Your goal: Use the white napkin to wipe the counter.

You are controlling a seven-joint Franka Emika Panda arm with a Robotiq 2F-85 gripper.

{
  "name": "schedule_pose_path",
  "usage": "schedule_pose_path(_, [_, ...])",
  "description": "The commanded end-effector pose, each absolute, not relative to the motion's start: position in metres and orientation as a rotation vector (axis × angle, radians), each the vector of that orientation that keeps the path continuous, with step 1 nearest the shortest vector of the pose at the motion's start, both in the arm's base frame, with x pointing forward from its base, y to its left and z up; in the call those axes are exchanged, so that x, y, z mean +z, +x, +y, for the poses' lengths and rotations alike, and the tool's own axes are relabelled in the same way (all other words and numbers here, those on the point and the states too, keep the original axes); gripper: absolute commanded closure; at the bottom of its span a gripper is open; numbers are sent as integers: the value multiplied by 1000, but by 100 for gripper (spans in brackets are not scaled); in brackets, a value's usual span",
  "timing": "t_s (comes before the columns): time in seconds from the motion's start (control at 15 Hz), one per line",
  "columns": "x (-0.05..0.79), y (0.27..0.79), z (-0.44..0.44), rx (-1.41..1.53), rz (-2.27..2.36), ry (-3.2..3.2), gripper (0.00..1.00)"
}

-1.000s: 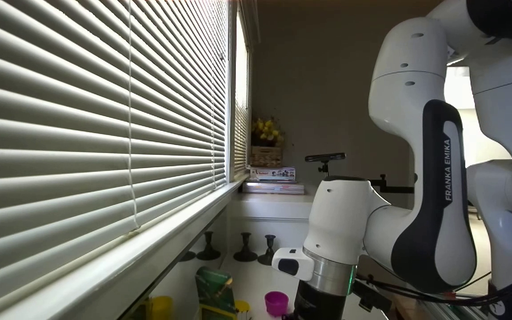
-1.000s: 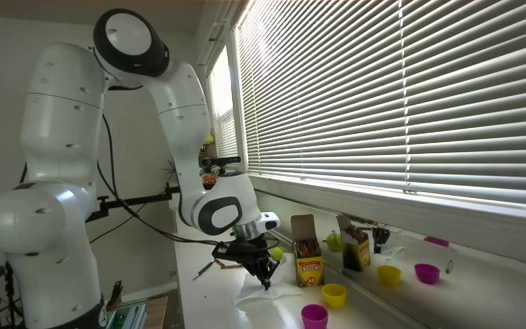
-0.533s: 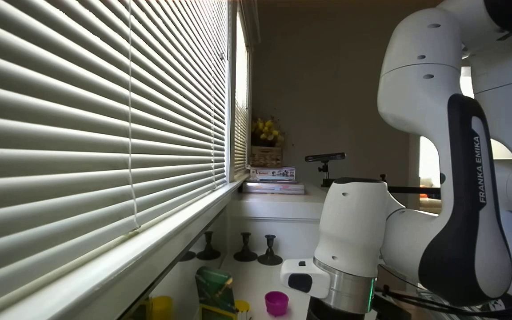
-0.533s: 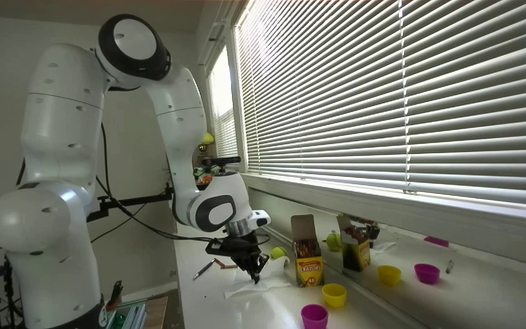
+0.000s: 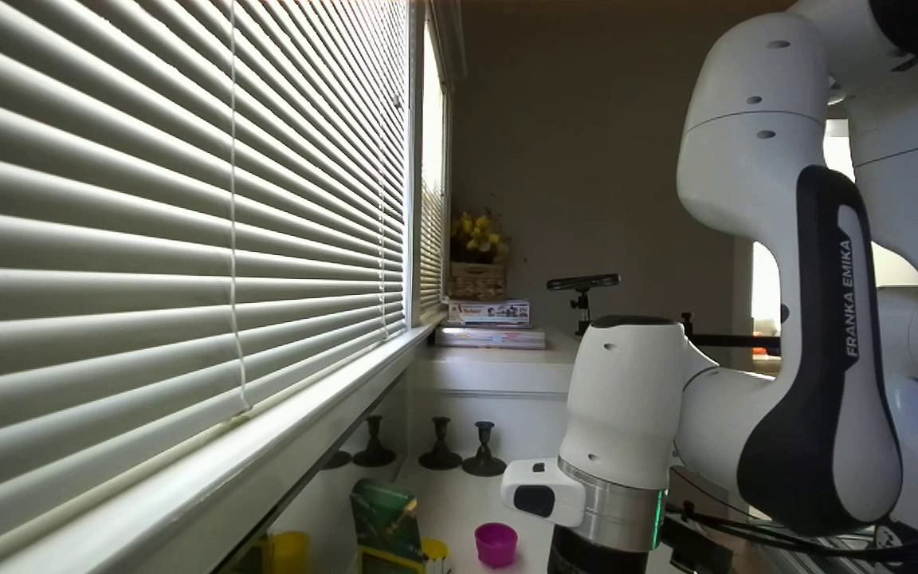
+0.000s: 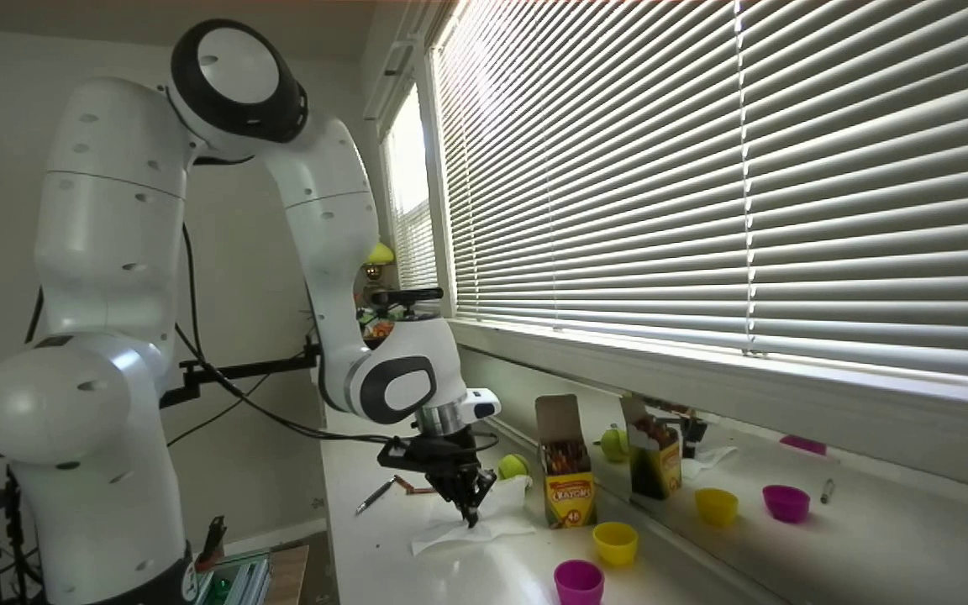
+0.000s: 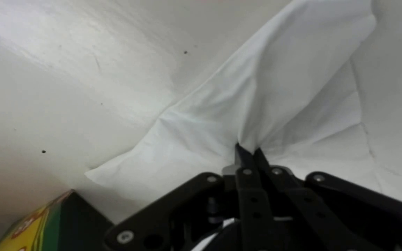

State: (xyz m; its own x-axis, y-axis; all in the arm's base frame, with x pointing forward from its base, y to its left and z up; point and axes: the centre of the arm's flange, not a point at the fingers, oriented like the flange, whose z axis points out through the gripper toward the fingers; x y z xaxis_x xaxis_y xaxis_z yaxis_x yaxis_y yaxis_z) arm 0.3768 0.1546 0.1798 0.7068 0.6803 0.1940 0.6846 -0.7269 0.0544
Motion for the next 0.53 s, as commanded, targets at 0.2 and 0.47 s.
schedule_pose_path(0.2, [148,382,156,-232,-1096,-2936,100])
schedule_pose_path(0.47, [147,382,177,-241,-1109,-2914,100])
